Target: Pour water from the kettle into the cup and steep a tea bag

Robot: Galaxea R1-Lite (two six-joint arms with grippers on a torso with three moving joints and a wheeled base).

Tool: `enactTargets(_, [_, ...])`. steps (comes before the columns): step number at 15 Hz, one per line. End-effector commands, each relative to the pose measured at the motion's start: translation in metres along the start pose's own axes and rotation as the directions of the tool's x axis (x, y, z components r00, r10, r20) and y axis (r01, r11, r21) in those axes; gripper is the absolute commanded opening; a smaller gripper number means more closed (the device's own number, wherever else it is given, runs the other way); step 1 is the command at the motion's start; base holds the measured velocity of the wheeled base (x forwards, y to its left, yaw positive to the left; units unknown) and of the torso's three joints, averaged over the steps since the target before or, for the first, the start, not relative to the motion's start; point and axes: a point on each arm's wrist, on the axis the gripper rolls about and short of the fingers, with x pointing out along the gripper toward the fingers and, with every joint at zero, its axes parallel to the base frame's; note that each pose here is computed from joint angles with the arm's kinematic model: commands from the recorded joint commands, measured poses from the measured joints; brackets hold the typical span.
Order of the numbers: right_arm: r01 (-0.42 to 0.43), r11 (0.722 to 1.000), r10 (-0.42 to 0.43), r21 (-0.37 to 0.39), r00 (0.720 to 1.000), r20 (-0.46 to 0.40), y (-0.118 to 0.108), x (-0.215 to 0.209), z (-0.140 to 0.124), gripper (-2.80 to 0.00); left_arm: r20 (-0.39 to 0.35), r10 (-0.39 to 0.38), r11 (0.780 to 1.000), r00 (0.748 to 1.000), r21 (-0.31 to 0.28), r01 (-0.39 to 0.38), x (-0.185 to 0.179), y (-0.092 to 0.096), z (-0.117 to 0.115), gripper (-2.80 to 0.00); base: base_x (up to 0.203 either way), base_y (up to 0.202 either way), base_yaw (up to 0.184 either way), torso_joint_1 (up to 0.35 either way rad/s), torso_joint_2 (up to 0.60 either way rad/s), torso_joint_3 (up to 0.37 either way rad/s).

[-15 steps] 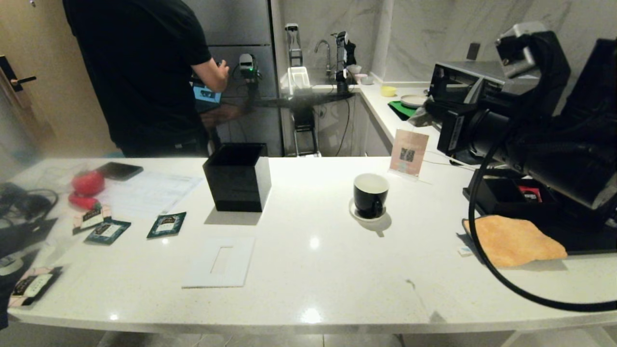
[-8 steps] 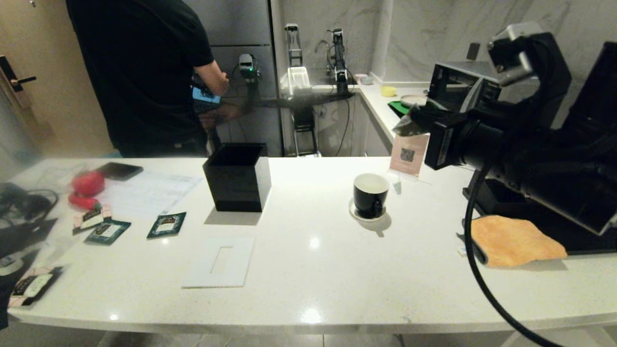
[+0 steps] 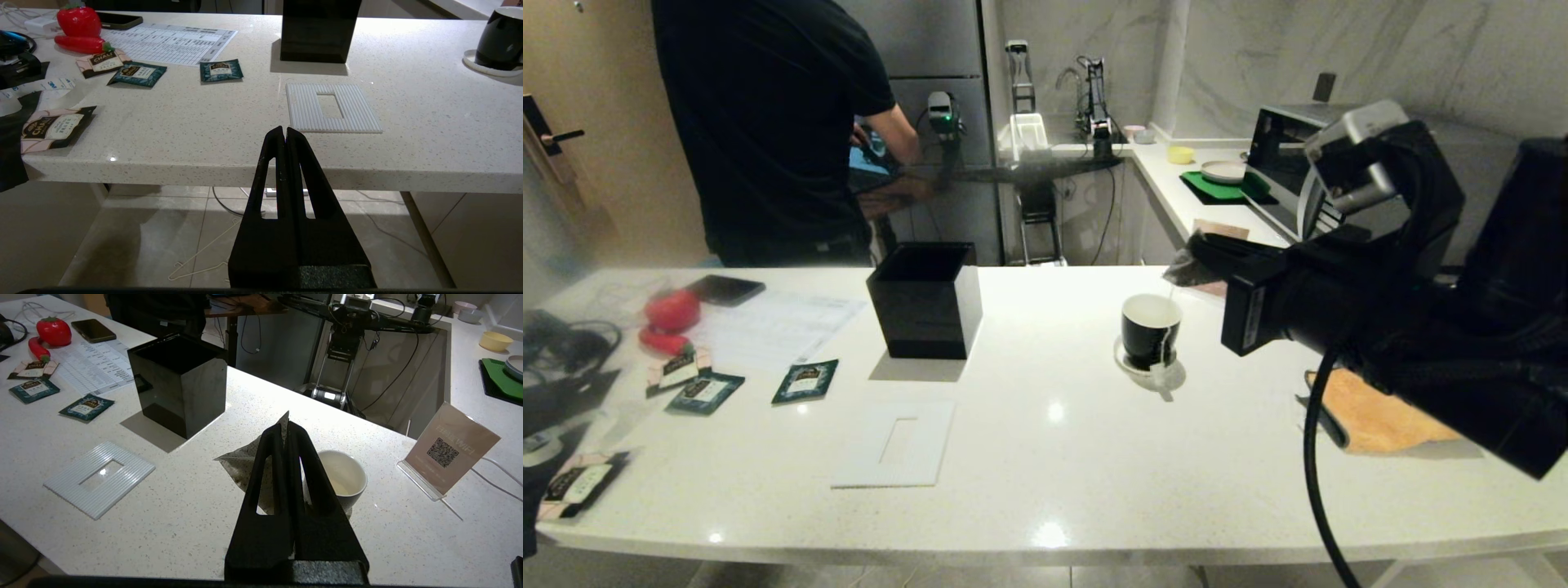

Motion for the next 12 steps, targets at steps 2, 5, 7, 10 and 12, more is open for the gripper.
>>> enactTargets(2, [-0.029, 1.000, 0.029, -0.004, 0.999, -0.014, 0.009, 0.003, -0.005, -2.80, -0.001, 0.001, 1.000, 1.000, -0.002, -0.001, 0.000, 0.000, 0.000, -2.80, 0.000, 0.000, 0.000, 0.000, 0.00, 0.000])
enactTargets(5, [-0.042, 0.999, 0.042, -0.005, 0.999, -0.027, 0.014, 0.007, -0.009, -2.80, -0.001, -0.001, 1.000, 1.000, 0.000, 0.001, 0.000, 0.000, 0.000, -2.80, 0.000, 0.000, 0.000, 0.000, 0.00, 0.000])
enactTargets(7, [-0.063, 0.998, 0.063, 0.000, 0.998, -0.022, 0.021, 0.008, -0.007, -2.80, 0.002, -0.001, 1.000, 1.000, -0.002, 0.001, 0.000, 0.000, 0.000, -2.80, 0.000, 0.000, 0.000, 0.000, 0.00, 0.000])
enactTargets(10, [-0.082, 0.997, 0.082, 0.002, 0.996, -0.019, 0.026, 0.006, -0.006, -2.80, 0.000, -0.010, 1.000, 1.000, -0.003, 0.010, 0.000, 0.000, 0.000, -2.80, 0.000, 0.000, 0.000, 0.000, 0.00, 0.000])
enactTargets(12, [-0.082, 0.997, 0.082, 0.001, 0.996, -0.020, 0.026, 0.006, -0.007, -2.80, -0.003, -0.010, 1.000, 1.000, -0.001, 0.010, 0.000, 0.000, 0.000, -2.80, 0.000, 0.000, 0.000, 0.000, 0.00, 0.000])
